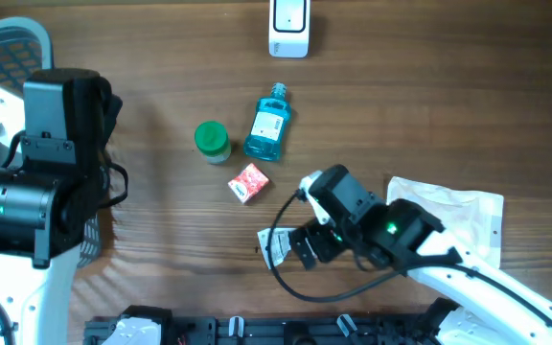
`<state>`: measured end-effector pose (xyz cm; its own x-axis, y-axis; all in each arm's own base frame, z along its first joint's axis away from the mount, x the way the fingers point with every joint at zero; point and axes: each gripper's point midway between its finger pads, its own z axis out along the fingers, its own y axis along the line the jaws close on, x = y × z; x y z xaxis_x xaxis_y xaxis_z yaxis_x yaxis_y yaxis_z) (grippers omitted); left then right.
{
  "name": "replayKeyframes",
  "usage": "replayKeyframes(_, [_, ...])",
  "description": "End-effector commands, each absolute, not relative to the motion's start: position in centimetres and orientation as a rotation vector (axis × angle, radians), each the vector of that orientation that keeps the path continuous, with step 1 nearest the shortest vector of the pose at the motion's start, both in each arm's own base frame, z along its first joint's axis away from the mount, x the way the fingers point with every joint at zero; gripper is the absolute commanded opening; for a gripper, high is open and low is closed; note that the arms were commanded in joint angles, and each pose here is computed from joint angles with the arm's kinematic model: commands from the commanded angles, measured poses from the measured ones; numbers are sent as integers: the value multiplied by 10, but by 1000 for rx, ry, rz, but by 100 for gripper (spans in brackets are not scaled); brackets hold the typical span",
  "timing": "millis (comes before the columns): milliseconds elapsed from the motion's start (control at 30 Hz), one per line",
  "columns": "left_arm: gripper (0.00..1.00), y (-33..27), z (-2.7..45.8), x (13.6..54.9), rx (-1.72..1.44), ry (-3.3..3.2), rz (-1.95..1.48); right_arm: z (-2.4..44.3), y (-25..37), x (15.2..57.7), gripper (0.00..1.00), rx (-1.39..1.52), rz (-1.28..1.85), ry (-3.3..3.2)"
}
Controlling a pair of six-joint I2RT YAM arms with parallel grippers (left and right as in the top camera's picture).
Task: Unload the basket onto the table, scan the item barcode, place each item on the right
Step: 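Lower the right gripper onto the silver packet and close on it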
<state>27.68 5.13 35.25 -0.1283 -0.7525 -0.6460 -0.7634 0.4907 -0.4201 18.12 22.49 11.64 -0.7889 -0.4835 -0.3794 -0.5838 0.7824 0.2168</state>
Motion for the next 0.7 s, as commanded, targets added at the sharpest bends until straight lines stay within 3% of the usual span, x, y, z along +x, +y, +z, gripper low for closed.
replayKeyframes(0, [100, 54, 353, 276, -1265, 1873, 27, 106, 233, 190, 100, -1012, 411, 2587])
replayKeyframes(67, [100, 54, 352, 276, -1285, 1860, 17, 95, 234, 191, 94, -1092, 382, 2579])
replayKeyframes(200, [100, 54, 353, 276, -1285, 1860, 17, 70, 232, 185, 93, -1147, 354, 2665])
replayKeyframes(267, [100, 54, 352, 276, -1285, 1860, 17, 60, 233, 180, 99, -1166, 372, 2710])
replayKeyframes(500, [100, 54, 351, 275, -1285, 1866, 22, 53, 230, 177, 99, -1216, 348, 2722])
replayKeyframes(600, [100, 54, 351, 275, -1286, 1866, 23, 53, 229, 178, 91, -1218, 333, 2718])
replayKeyframes(667, [100, 54, 351, 274, -1286, 1869, 26, 52, 229, 178, 80, -1222, 335, 2714])
